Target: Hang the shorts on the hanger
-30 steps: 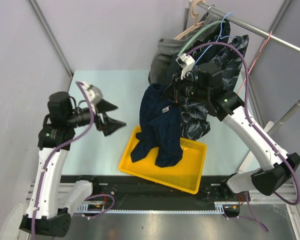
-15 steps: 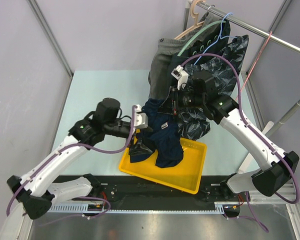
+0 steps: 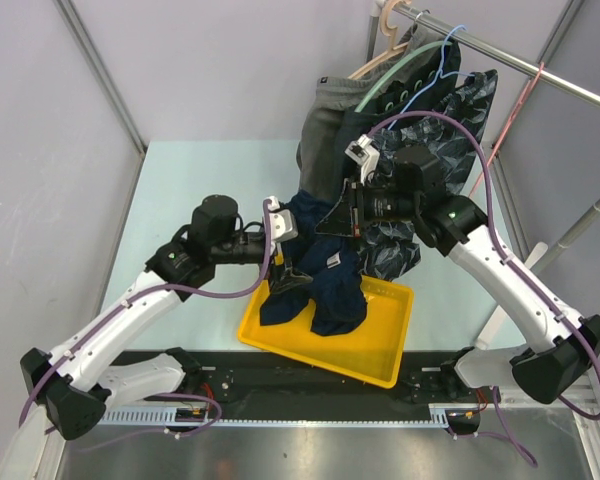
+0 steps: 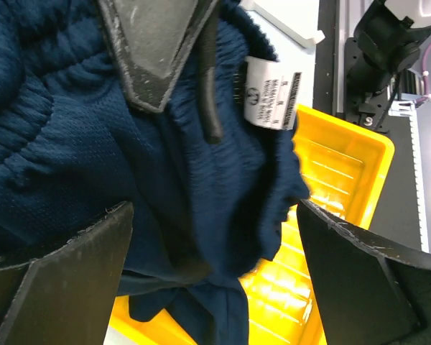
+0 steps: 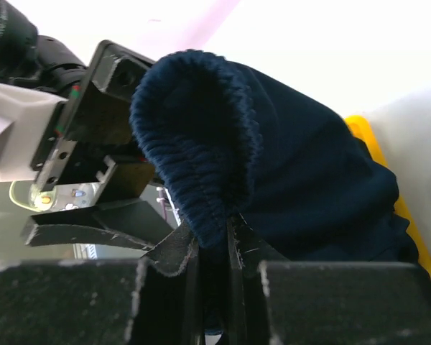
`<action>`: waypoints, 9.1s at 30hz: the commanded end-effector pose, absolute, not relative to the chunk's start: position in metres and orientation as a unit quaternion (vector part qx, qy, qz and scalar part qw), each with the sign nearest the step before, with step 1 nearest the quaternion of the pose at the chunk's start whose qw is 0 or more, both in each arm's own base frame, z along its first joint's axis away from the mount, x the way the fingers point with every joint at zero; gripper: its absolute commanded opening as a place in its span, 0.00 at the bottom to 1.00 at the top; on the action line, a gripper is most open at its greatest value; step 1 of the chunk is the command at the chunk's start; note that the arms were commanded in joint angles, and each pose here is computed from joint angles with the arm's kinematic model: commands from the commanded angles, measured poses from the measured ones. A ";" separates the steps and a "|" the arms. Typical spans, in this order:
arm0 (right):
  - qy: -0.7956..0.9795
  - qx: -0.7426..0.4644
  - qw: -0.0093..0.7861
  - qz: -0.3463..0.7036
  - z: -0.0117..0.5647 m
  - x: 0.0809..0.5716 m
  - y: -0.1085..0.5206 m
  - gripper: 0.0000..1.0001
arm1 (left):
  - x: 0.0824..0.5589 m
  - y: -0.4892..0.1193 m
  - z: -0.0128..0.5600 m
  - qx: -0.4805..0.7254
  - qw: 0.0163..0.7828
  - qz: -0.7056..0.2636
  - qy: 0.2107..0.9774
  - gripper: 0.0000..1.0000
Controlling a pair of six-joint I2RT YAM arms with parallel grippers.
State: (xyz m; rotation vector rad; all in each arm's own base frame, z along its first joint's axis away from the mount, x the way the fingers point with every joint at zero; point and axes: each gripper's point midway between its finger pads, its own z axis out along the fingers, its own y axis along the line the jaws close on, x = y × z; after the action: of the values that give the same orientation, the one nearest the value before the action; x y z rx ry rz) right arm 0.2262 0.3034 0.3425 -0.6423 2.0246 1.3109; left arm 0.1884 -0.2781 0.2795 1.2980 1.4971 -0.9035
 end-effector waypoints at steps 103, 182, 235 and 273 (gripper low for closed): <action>0.594 -0.456 0.623 0.226 0.305 0.211 0.265 0.00 | 0.194 -0.199 0.336 0.588 0.430 -0.208 0.653 0.03; 0.593 -0.583 0.501 0.240 0.334 0.130 0.216 0.81 | 0.199 -0.219 0.277 0.572 0.392 -0.270 0.668 0.86; 0.670 0.140 0.725 0.071 0.464 0.308 -0.013 0.00 | 0.221 -0.225 0.305 0.549 0.456 -0.250 0.654 1.00; 0.664 -0.319 0.616 0.279 0.375 0.055 0.142 0.00 | 0.205 -0.184 0.358 0.436 0.597 -0.272 0.616 1.00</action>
State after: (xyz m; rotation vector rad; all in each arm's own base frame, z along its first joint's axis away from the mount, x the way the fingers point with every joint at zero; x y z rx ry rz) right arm 0.0495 0.1163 0.3801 -0.5459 1.4778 0.4405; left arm 0.2145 -0.1865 0.3233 1.0033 1.5443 -0.5636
